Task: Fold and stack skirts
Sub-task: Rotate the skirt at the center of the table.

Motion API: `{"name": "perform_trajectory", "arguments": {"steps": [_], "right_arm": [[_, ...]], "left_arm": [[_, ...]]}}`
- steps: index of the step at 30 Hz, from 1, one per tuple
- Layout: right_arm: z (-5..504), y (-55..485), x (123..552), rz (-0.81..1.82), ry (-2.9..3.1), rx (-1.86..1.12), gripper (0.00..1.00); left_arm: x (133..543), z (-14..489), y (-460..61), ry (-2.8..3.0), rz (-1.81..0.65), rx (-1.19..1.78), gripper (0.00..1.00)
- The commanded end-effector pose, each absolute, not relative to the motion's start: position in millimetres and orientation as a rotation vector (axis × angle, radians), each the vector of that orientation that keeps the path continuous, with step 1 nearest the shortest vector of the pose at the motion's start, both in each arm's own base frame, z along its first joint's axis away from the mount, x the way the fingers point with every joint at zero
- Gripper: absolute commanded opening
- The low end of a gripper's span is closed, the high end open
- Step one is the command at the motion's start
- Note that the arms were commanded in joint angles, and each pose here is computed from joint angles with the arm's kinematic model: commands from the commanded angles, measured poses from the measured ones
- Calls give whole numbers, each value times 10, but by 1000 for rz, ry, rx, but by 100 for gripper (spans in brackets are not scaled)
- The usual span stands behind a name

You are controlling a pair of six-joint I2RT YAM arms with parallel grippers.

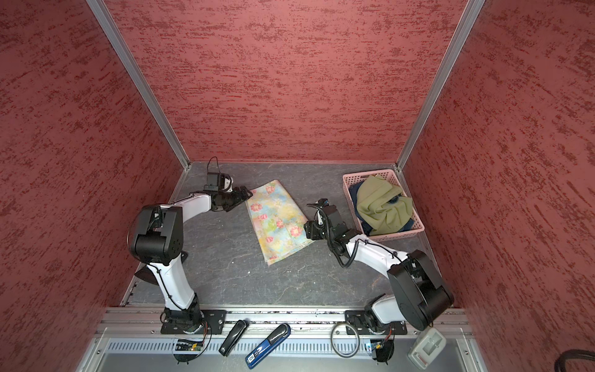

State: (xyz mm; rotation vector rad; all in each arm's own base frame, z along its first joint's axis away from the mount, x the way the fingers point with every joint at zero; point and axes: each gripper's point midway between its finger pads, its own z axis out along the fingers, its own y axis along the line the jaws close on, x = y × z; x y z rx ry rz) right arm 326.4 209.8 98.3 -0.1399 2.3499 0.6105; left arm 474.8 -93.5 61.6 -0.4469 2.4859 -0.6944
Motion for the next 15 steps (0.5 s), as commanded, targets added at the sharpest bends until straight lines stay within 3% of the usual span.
{"name": "perform_trajectory", "arguments": {"steps": [1, 6, 12, 15], "right_arm": [[1133, 2200, 3289, 700, 2310, -157, 72], [1128, 2228, 3294, 700, 2311, -193, 71], [1141, 2212, 3288, 692, 2299, -200, 71], [1150, 2229, 3303, 697, 2294, -209, 71]], "left_arm": [[4786, 567, -884, 2464, -735, -493, 87], [4924, 398, -937, 2487, -772, -534, 82], [4978, 190, -985, 2540, -760, -558, 68], [4976, 68, -1014, 2570, -764, -568, 56]]}}
